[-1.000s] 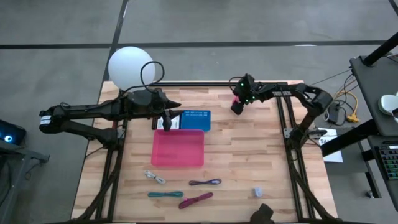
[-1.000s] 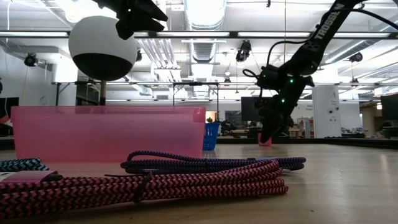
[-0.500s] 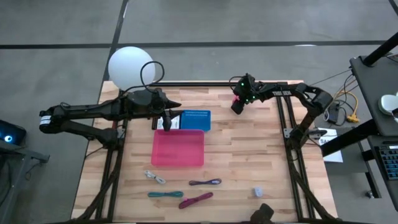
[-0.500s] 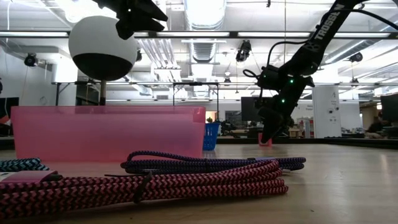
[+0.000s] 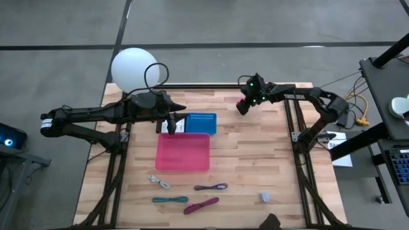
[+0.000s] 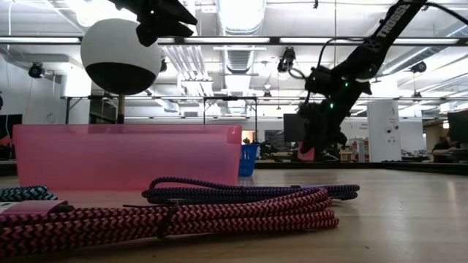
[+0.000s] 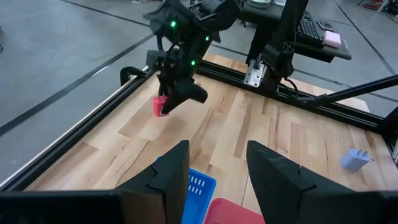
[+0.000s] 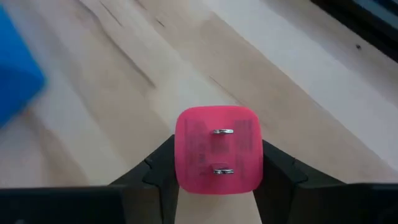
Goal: Pick and place items into bin
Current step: Put the pink charger adapter into the blue bin
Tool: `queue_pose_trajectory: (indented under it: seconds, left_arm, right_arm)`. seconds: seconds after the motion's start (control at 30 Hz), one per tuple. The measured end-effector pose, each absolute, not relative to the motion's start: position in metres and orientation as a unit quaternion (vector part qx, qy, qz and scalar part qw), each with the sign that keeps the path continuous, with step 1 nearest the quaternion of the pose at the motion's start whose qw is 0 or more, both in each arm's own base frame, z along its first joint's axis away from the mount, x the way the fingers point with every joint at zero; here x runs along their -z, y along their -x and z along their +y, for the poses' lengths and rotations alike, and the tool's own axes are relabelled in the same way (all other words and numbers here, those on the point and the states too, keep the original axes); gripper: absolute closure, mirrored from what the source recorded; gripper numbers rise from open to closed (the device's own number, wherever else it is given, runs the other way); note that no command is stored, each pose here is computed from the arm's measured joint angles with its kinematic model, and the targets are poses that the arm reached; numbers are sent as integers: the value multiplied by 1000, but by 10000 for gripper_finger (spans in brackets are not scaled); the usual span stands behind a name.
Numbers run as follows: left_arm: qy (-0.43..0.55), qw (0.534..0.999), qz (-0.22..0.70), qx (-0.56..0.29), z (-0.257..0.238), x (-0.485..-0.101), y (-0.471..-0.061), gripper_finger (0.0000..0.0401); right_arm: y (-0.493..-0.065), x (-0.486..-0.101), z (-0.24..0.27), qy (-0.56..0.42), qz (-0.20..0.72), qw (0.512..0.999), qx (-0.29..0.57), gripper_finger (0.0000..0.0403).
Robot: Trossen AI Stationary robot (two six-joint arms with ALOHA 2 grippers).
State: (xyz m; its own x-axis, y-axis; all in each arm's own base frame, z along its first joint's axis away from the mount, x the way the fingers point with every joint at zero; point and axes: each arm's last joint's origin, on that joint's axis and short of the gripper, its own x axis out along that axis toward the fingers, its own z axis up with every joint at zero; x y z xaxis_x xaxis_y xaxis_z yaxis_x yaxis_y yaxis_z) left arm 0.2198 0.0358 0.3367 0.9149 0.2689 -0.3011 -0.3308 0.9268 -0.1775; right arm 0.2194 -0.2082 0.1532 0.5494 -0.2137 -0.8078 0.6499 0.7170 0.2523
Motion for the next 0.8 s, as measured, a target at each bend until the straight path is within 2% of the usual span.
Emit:
queue_pose_trajectory:
  seconds: [0.17, 0.47, 0.8]
  left_arm:
    - [113, 972, 138, -154, 36, -336, -220, 257]
    - [111, 972, 138, -153, 36, -336, -220, 257]
    - [112, 972, 138, -154, 36, -336, -220, 257]
  right_arm:
    - [-220, -183, -197, -296, 343, 861, 232, 264]
    - [-230, -230, -157, -267, 278, 904, 183, 264]
    - [-258, -234, -130, -250, 245, 928, 127, 264]
